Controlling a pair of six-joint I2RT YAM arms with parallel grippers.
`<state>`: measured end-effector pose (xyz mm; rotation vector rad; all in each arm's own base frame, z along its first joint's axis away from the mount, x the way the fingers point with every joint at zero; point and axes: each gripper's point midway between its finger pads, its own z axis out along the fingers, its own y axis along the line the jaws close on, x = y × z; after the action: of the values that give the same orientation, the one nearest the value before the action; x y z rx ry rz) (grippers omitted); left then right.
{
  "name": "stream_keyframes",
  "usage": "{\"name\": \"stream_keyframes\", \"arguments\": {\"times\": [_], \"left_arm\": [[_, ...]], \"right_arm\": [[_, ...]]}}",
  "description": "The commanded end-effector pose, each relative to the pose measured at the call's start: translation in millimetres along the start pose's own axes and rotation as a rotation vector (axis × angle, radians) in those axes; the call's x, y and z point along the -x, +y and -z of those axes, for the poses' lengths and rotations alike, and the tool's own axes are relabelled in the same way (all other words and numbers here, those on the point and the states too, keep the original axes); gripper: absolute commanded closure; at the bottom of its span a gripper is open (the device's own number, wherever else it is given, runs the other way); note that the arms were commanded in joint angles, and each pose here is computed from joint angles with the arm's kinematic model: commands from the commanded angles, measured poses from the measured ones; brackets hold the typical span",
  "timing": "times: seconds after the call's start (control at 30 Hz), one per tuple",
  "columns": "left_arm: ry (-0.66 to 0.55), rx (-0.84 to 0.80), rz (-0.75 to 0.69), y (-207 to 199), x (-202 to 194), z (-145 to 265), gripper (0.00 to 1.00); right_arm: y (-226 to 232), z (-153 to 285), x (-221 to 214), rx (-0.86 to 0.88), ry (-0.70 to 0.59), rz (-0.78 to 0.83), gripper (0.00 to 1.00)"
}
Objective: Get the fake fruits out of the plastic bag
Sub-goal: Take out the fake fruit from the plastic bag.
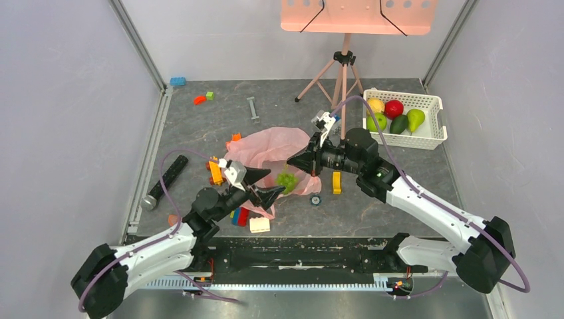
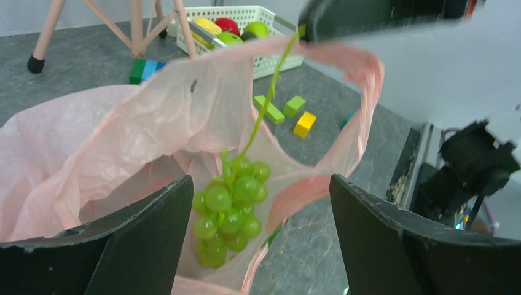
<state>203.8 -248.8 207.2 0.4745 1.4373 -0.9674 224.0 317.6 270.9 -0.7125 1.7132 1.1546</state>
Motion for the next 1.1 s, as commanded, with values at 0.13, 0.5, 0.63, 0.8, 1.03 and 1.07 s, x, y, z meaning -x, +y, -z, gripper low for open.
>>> {"name": "stream_keyframes", "arguments": {"times": [0.13,0.5,0.63,0.8,1.03,1.07], "left_arm": [[-0.178,-0.177,-0.302,-18,6,8,0.15],[-0.201,-0.193,-0.406,-17,8,-3,0.20],[-0.183,-0.182,-0.430,-13,5,-5,0.21],[-0.160,-0.216,-0.444,-16,-1,-9,0.23],[-0.122,-0.296,-0.444,-27,-12,-13,0.33],[-0.118,-0.300,-0.441,-27,-14,-13,0.34]], "right_arm": [[20,3,20,0.077,0.002,0.071,1.00],[33,7,9,0.163,0.066,0.104,1.00],[39,11,10,0.194,0.065,0.118,1.00],[47,14,12,0.235,0.065,0.137,1.00],[48,16,8,0.239,0.080,0.128,1.00],[49,17,8,0.242,0.080,0.130,1.00]]}}
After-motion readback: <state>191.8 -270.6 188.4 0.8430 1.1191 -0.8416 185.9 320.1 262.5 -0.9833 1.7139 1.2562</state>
